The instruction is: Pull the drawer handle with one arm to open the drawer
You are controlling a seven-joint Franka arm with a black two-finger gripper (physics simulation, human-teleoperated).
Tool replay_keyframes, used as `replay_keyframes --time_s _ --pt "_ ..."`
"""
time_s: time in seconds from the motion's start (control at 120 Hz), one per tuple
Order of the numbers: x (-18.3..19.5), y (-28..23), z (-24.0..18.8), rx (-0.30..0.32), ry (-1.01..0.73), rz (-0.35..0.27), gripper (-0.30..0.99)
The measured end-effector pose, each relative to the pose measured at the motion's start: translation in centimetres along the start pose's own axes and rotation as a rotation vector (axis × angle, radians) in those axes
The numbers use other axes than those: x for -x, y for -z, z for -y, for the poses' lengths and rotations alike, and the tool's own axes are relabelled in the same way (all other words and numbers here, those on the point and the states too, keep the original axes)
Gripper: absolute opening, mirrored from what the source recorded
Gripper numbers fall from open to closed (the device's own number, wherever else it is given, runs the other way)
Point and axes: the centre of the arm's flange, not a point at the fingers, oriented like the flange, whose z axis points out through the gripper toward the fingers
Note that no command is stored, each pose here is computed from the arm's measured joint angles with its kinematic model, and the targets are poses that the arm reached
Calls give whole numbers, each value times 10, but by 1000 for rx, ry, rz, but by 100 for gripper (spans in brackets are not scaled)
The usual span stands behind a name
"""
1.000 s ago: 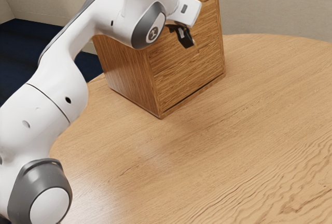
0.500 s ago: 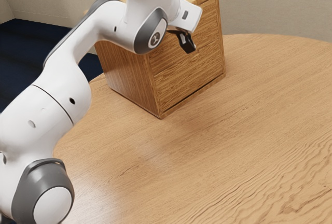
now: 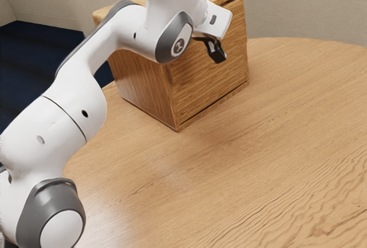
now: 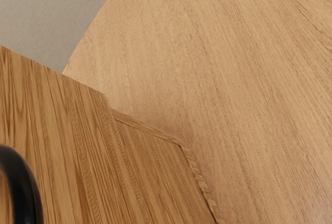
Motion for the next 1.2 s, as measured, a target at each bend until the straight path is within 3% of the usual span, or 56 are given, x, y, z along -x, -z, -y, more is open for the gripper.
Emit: replay_keyframes --time_s 0.808,0.958,1.2 --pt "-106 25 -107 64 -114 -98 71" --pt "-124 35 -127 61 -140 -110 60" --pt "-143 46 -149 57 -157 -126 56"
